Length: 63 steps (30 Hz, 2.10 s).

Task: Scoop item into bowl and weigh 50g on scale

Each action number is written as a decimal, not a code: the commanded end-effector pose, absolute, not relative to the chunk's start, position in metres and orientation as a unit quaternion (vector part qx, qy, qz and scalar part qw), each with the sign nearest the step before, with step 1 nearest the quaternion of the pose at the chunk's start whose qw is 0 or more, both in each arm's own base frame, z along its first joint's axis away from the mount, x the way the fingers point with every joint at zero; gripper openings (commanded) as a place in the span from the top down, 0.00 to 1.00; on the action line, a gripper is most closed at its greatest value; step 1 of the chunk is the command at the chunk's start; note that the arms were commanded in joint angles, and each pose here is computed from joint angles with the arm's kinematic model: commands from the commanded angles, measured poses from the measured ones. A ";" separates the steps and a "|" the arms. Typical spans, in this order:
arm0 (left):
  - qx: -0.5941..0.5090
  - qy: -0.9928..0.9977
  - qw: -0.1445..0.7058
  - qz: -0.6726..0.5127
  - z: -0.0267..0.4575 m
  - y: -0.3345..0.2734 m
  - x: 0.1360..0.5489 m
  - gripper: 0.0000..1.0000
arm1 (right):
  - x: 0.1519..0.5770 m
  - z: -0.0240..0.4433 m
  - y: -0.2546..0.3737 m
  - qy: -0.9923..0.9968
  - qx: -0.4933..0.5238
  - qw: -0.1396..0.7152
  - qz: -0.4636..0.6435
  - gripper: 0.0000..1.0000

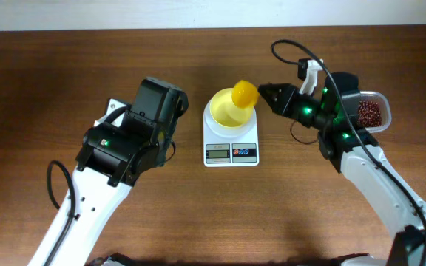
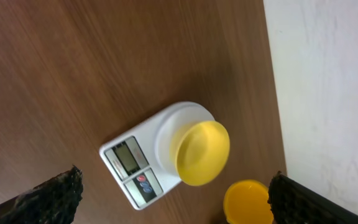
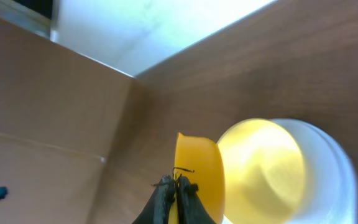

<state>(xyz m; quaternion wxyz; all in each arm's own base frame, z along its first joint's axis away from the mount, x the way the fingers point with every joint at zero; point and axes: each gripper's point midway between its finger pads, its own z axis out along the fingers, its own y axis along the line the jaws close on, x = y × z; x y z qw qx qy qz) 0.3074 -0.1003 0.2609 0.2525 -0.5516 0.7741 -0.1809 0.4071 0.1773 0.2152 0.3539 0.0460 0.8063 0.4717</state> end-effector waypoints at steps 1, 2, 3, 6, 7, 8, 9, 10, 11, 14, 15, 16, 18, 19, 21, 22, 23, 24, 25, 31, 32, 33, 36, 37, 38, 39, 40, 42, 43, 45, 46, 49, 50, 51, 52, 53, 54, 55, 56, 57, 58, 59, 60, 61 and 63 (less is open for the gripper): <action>-0.550 0.773 0.268 -0.167 0.265 -0.092 0.306 0.01 | 0.408 0.243 0.159 0.822 0.010 0.411 0.394 0.96; -0.550 0.773 0.270 -0.166 0.265 -0.091 0.306 0.01 | 0.407 0.246 0.149 0.833 0.016 0.418 0.362 0.96; -0.551 0.772 0.272 -0.165 0.266 -0.090 0.306 0.01 | 0.407 0.250 0.143 0.837 0.020 0.426 0.342 0.96; -0.553 0.767 0.286 -0.155 0.267 -0.084 0.308 0.01 | 0.399 0.265 0.111 0.858 0.038 0.449 0.244 0.96; -0.553 0.767 0.286 -0.155 0.267 -0.084 0.308 0.01 | 0.394 0.269 0.085 0.870 0.059 0.458 0.171 0.96; -0.553 0.767 0.286 -0.155 0.267 -0.084 0.308 0.01 | 0.390 0.270 0.071 0.875 0.071 0.461 0.134 0.96; -0.553 0.767 0.285 -0.155 0.267 -0.084 0.308 0.01 | 0.385 0.273 0.056 0.878 0.091 0.461 0.095 0.96; -0.553 0.767 0.285 -0.155 0.267 -0.084 0.308 0.01 | 0.379 0.274 0.040 0.879 0.110 0.461 0.056 0.96; -0.553 0.767 0.286 -0.155 0.267 -0.084 0.308 0.01 | 0.374 0.275 0.027 0.879 0.125 0.460 0.024 0.96; -0.553 0.767 0.285 -0.155 0.267 -0.084 0.308 0.01 | 0.356 0.269 -0.016 0.875 0.171 0.443 -0.096 0.96; -0.553 0.768 0.284 -0.154 0.266 -0.084 0.307 0.01 | 0.350 0.268 -0.027 0.872 0.181 0.436 -0.130 0.96; -0.553 0.768 0.284 -0.153 0.266 -0.084 0.307 0.01 | 0.348 0.267 -0.030 0.872 0.182 0.434 -0.137 0.96; -0.553 0.768 0.284 -0.153 0.266 -0.084 0.307 0.01 | 0.346 0.265 -0.030 0.875 0.181 0.427 -0.140 0.96; -0.553 0.768 0.286 -0.151 0.266 -0.084 0.307 0.01 | 0.345 0.264 -0.030 0.876 0.180 0.425 -0.140 0.96; -0.545 0.771 0.298 -0.138 0.267 -0.079 0.309 0.00 | 0.344 0.262 -0.030 0.878 0.179 0.421 -0.140 0.96; -0.537 0.775 0.306 -0.129 0.267 -0.077 0.310 0.03 | 0.343 0.261 -0.030 0.880 0.178 0.418 -0.141 0.96; -0.523 0.782 0.319 -0.114 0.268 -0.072 0.312 0.01 | 0.342 0.261 -0.030 0.880 0.178 0.418 -0.141 0.96; -0.507 0.791 0.324 -0.108 0.269 -0.072 0.313 0.02 | 0.342 0.261 -0.030 0.880 0.178 0.418 -0.141 0.96; -0.474 0.810 0.330 -0.099 0.269 -0.074 0.317 0.09 | 0.343 0.261 -0.029 0.880 0.177 0.418 -0.138 0.96; -0.338 0.886 0.277 -0.156 0.252 -0.127 0.335 0.90 | 0.352 0.264 -0.015 0.881 0.169 0.432 -0.096 0.96; -0.335 0.889 0.268 -0.160 0.248 -0.132 0.336 1.00 | 0.352 0.264 -0.015 0.881 0.169 0.432 -0.096 0.96; -0.332 0.894 0.254 -0.161 0.240 -0.137 0.337 1.00 | 0.352 0.264 -0.016 0.881 0.169 0.431 -0.096 0.96; -0.320 0.909 0.224 -0.149 0.217 -0.152 0.339 1.00 | 0.356 0.262 -0.002 0.887 0.158 0.431 -0.057 0.96; -0.310 0.915 0.214 -0.142 0.208 -0.160 0.338 1.00 | 0.358 0.263 0.002 0.887 0.154 0.433 -0.046 0.96; -0.300 0.921 0.205 -0.137 0.201 -0.169 0.336 1.00 | 0.359 0.264 0.005 0.886 0.152 0.436 -0.038 0.96; -0.292 0.926 0.201 -0.132 0.196 -0.175 0.334 1.00 | 0.360 0.265 0.006 0.886 0.151 0.437 -0.035 0.96; -0.281 0.931 0.194 -0.129 0.189 -0.185 0.332 1.00 | 0.361 0.265 0.006 0.886 0.151 0.438 -0.033 0.96; -0.261 0.940 0.182 -0.123 0.176 -0.202 0.328 1.00 | 0.360 0.264 0.006 0.886 0.150 0.437 -0.033 0.96; -0.250 0.944 0.178 -0.121 0.170 -0.211 0.326 1.00 | 0.360 0.264 0.006 0.886 0.150 0.437 -0.033 0.96; -0.229 0.950 0.174 -0.123 0.161 -0.230 0.322 1.00 | 0.360 0.264 0.006 0.887 0.150 0.436 -0.033 0.96; -0.220 0.951 0.179 -0.123 0.158 -0.238 0.322 1.00 | 0.360 0.264 0.007 0.887 0.149 0.436 -0.032 0.96; -0.205 0.950 0.213 -0.101 0.151 -0.254 0.321 1.00 | 0.360 0.263 0.012 0.890 0.143 0.433 -0.018 0.96; -0.207 0.947 0.225 -0.094 0.149 -0.259 0.319 1.00 | 0.360 0.263 0.013 0.890 0.143 0.432 -0.017 0.96; -0.221 0.942 0.240 -0.083 0.146 -0.261 0.318 1.00 | 0.360 0.263 0.013 0.890 0.142 0.432 -0.016 0.96; -0.229 0.939 0.247 -0.076 0.144 -0.263 0.317 1.00 | 0.360 0.263 0.013 0.891 0.142 0.432 -0.015 0.96; -0.235 0.935 0.255 -0.068 0.141 -0.265 0.316 1.00 | 0.360 0.262 0.013 0.891 0.142 0.431 -0.016 0.96; -0.235 0.936 0.255 -0.066 0.138 -0.267 0.315 1.00 | 0.359 0.261 0.013 0.892 0.142 0.429 -0.016 0.96; -0.240 0.935 0.253 -0.065 0.134 -0.268 0.315 1.00 | 0.359 0.261 0.013 0.893 0.142 0.428 -0.017 0.96; -0.239 0.936 0.251 -0.061 0.131 -0.268 0.315 1.00 | 0.358 0.260 0.013 0.893 0.141 0.426 -0.017 0.96; -0.238 0.938 0.248 -0.055 0.125 -0.269 0.315 1.00 | 0.357 0.259 0.013 0.894 0.141 0.424 -0.018 0.96; -0.238 0.939 0.243 -0.046 0.117 -0.269 0.315 1.00 | 0.356 0.258 0.012 0.896 0.141 0.421 -0.019 0.96; -0.237 0.941 0.240 -0.039 0.111 -0.269 0.315 1.00 | 0.356 0.257 0.012 0.897 0.141 0.419 -0.020 0.96; -0.235 0.942 0.235 -0.033 0.105 -0.269 0.315 1.00 | 0.355 0.257 0.012 0.897 0.140 0.418 -0.020 0.96; -0.234 0.944 0.231 -0.026 0.098 -0.269 0.314 1.00 | 0.355 0.257 0.012 0.898 0.140 0.417 -0.020 0.96; -0.232 0.946 0.225 -0.014 0.088 -0.268 0.314 1.00 | 0.355 0.256 0.012 0.898 0.140 0.417 -0.020 0.96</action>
